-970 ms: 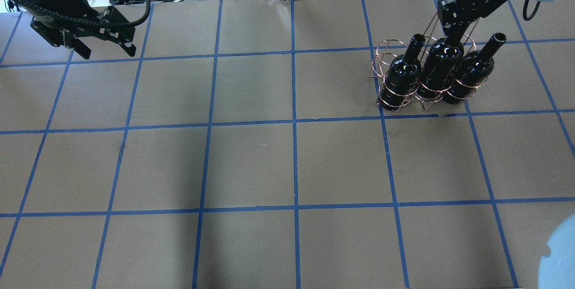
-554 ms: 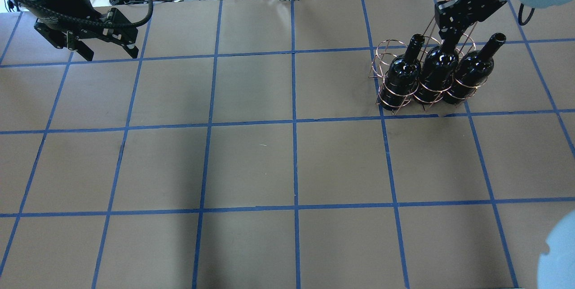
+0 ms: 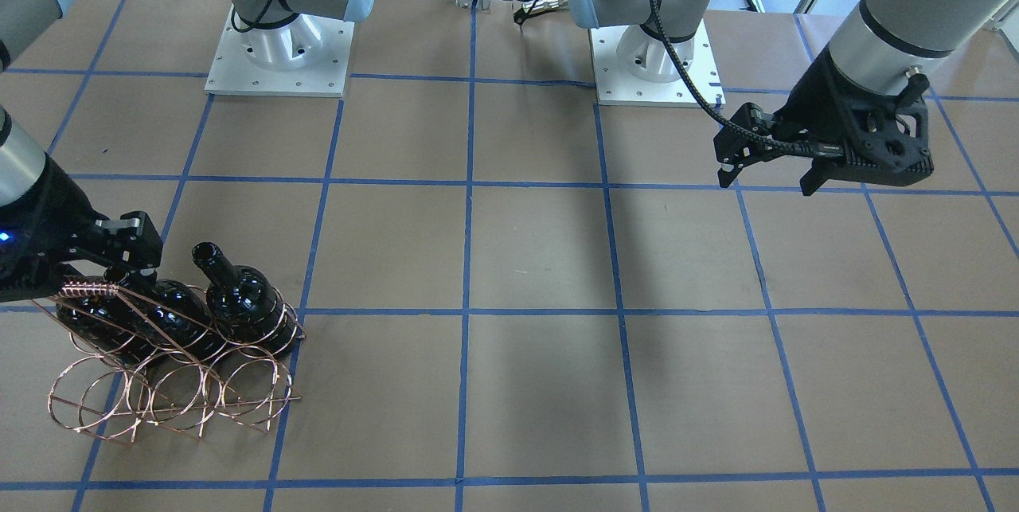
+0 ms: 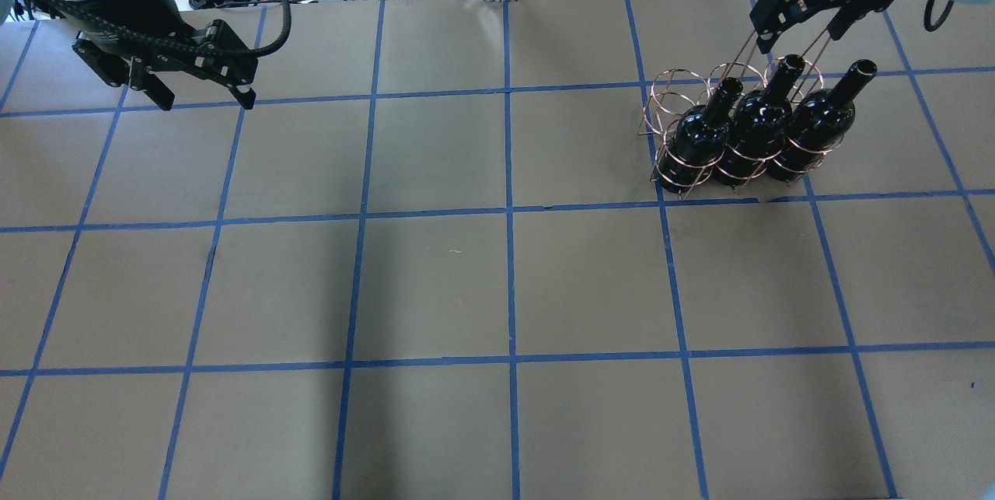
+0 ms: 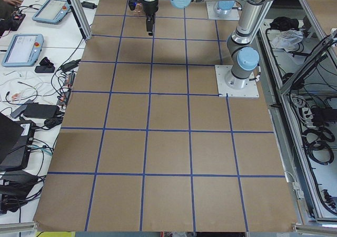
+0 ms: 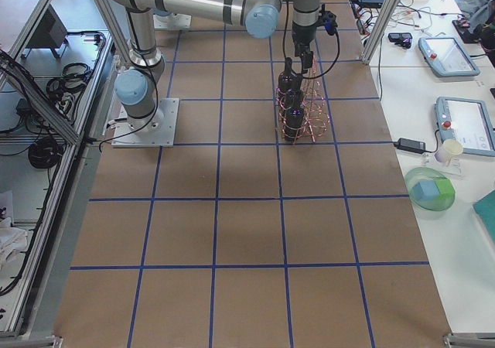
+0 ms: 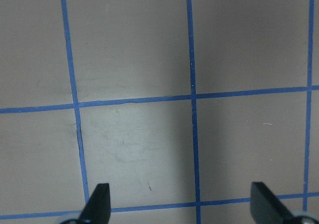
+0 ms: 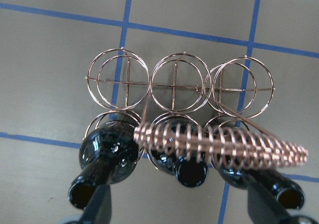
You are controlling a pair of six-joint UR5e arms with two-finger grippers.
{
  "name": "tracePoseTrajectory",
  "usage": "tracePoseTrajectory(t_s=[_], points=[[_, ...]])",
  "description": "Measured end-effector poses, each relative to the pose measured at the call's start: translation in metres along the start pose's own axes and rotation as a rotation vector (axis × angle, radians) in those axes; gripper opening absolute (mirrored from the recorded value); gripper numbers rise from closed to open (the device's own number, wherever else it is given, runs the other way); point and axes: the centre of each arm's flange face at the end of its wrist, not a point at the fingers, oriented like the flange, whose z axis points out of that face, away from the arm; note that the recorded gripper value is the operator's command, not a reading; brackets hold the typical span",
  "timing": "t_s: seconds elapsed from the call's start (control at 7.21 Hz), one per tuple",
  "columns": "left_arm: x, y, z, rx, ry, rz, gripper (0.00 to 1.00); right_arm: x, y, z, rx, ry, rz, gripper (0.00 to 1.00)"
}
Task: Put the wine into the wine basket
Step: 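Open the right gripper and raise it off the bottle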
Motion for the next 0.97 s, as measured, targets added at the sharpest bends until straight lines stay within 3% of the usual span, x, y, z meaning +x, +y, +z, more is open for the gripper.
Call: tracePoseTrajectory(t_s=[0.42, 0.69, 0.97], points=[[0.042, 0.011, -0.010, 0.026, -0.012, -0.026, 1.00, -0.028, 0.056, -0.068, -0.015, -0.004, 0.044, 1.00], [0.050, 0.025, -0.025, 0.047, -0.015, -0.009, 1.00, -0.078, 0.069, -0.067, -0.047, -0.009, 0.054, 1.00], [0.051, 0.037, -0.026, 0.013, -0.019, -0.005, 1.00, -0.139, 0.073, -0.062, -0.054, -0.016, 0.054, 1.00]])
